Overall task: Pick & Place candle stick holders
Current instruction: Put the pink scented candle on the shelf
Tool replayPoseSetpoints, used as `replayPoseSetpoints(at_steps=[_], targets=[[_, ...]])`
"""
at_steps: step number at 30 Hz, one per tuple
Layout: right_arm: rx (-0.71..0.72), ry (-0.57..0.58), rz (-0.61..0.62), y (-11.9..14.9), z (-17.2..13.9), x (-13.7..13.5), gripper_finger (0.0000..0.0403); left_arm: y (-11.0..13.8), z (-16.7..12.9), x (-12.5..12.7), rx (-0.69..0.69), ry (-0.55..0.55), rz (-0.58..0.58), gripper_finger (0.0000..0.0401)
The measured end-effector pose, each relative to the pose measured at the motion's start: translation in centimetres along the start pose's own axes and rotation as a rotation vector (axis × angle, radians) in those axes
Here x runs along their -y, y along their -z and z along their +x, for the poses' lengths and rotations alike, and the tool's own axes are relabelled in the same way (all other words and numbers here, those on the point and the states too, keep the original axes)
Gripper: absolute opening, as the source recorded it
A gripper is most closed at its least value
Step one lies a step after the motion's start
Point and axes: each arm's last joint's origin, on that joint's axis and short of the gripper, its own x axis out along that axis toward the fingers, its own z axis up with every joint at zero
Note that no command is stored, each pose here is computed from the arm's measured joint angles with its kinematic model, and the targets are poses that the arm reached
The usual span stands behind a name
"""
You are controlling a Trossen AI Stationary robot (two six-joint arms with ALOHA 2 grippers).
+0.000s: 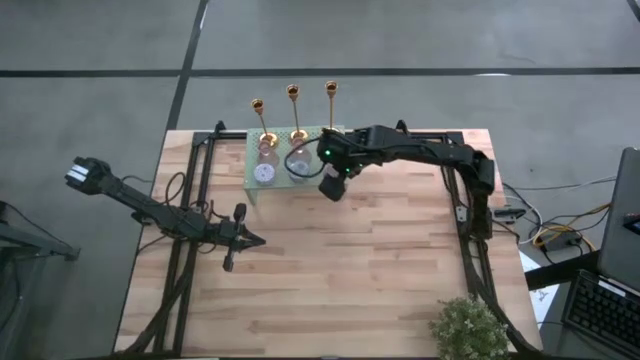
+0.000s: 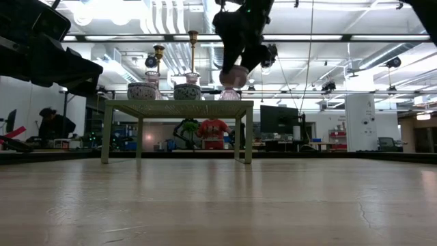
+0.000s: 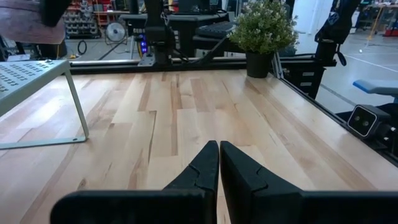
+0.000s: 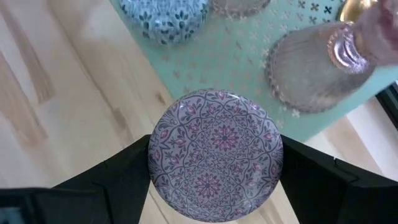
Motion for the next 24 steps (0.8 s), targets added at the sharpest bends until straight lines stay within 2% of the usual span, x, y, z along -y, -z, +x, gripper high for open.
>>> replayPoseSetpoints(at_steps=[10,24], targets=[[-0.056,0.031,0.016,-2.3,2.2,0.3,0.0299,0.1,0.0,0.0,-0.007,0.000,0.002,0.0021],[-0.092,0.058,0.031,-2.8,3.3,1.8,0.0299,0.2,0.0,0.0,-0.014,-0.001,0.004,0.0020]])
